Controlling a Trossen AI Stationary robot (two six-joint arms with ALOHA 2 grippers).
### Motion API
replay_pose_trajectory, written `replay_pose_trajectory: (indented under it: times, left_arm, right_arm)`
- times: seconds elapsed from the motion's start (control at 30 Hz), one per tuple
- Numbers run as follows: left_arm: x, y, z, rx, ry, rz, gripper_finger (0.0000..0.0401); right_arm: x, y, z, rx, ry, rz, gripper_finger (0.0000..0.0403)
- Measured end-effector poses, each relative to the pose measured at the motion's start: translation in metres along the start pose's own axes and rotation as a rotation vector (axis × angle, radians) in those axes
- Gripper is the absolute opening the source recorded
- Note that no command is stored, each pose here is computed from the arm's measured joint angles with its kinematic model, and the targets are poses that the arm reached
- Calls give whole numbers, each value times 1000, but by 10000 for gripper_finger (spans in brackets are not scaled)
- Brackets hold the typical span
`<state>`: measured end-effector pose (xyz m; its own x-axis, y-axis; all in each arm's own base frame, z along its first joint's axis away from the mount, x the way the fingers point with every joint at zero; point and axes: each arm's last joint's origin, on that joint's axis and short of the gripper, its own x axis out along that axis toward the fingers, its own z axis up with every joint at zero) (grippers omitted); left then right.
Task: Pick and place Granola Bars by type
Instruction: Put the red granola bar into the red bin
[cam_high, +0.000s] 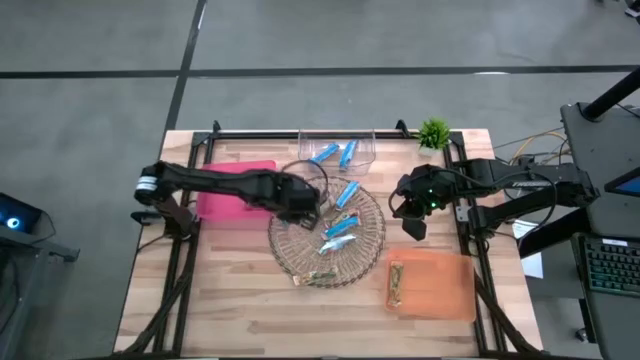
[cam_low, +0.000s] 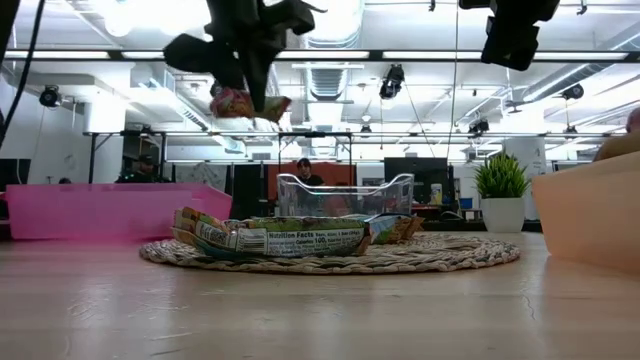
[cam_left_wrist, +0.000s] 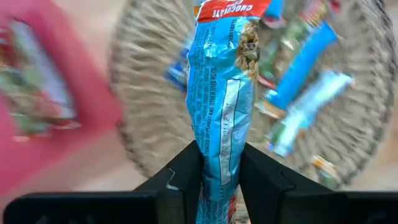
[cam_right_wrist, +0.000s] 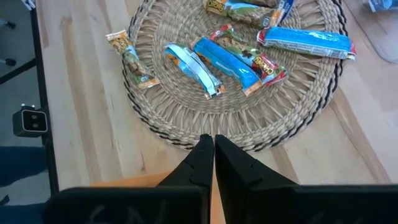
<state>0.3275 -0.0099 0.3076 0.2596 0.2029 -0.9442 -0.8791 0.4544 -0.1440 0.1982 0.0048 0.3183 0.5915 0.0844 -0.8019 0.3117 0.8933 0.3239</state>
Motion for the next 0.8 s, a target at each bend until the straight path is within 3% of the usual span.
replay_pose_trajectory:
  times: [0.43, 0.8]
  left_arm:
    - [-39, 66, 33, -77, -115, 178, 82]
    - [-33, 103, 41, -137, -121, 237, 82]
  right_arm:
    - [0, 1, 1, 2, -13, 7, 9]
    - [0, 1, 3, 1, -29, 16, 9]
